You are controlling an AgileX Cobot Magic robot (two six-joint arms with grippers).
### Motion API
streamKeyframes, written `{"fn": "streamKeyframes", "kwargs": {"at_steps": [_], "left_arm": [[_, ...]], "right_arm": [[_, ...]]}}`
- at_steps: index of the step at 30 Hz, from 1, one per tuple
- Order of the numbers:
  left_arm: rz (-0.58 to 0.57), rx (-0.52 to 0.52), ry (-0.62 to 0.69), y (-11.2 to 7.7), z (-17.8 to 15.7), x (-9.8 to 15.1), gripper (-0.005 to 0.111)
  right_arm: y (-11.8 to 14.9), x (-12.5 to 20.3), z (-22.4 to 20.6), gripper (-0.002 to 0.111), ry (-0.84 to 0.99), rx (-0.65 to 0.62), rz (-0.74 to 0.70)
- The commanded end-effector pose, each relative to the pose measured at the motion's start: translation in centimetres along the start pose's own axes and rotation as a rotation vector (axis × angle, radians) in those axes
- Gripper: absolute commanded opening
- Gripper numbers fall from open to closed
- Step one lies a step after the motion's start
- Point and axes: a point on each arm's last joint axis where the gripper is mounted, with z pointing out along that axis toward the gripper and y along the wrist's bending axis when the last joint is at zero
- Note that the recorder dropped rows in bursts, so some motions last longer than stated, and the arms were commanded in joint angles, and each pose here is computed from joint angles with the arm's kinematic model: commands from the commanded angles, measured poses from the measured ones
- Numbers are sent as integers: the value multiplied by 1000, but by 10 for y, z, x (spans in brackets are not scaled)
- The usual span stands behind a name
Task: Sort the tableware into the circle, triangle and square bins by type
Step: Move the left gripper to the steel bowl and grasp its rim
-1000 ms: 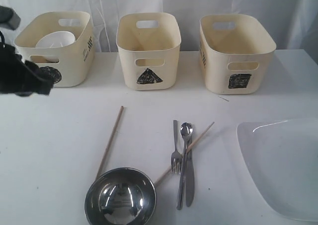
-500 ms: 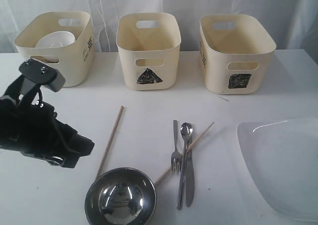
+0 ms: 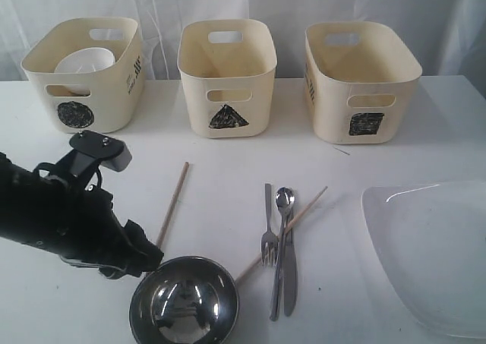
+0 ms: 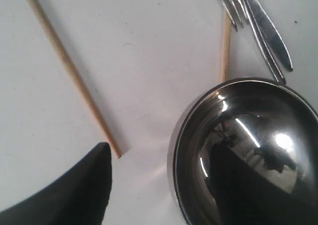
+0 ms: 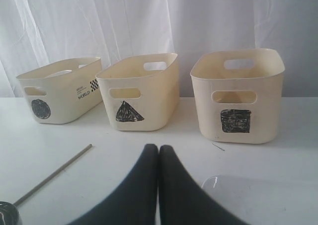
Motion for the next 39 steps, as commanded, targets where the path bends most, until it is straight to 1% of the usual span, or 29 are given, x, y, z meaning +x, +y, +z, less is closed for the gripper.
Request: {"fn": "streamKeyframes", "kwargs": {"at_steps": [1, 7, 11, 13, 17, 19, 22, 26, 29, 31, 33, 35, 37, 39], "left_arm": [[-15, 56, 35, -4, 9, 4, 62], [17, 216, 36, -15, 16, 4, 62], [14, 221, 64, -14, 22, 7, 60], [12, 217, 75, -12, 25, 8, 56], [3, 209, 97, -10, 30, 10, 39], [7, 214, 101, -10, 30, 10, 36], [13, 244, 110, -13, 28, 11, 40], [26, 350, 131, -24, 17, 7, 50], [51, 391, 124, -31, 7, 3, 52], [80, 374, 112, -32, -2, -2, 52], [110, 323, 120, -31, -11, -5, 52], [123, 234, 150, -26, -20, -6, 52], [127, 112, 216, -17, -26, -2, 52], [136, 16, 286, -8, -28, 3, 52]], "right_arm": [[-1, 0, 0, 0, -8, 7, -3], [-1, 0, 0, 0, -8, 7, -3], [-1, 0, 0, 0, -8, 7, -3], [-1, 0, 0, 0, -8, 7, -3], [-1, 0, 0, 0, -8, 7, -3], [-1, 0, 0, 0, -8, 7, -3], [-1, 0, 0, 0, -8, 7, -3], [-1, 0, 0, 0, -8, 7, -3], [-1, 0, 0, 0, -8, 7, -3], [-1, 0, 0, 0, -8, 7, -3], [-1, 0, 0, 0, -8, 7, -3], [-1, 0, 0, 0, -8, 7, -3], [-1, 0, 0, 0, -8, 7, -3], [-1, 0, 0, 0, -8, 7, -3]]}}
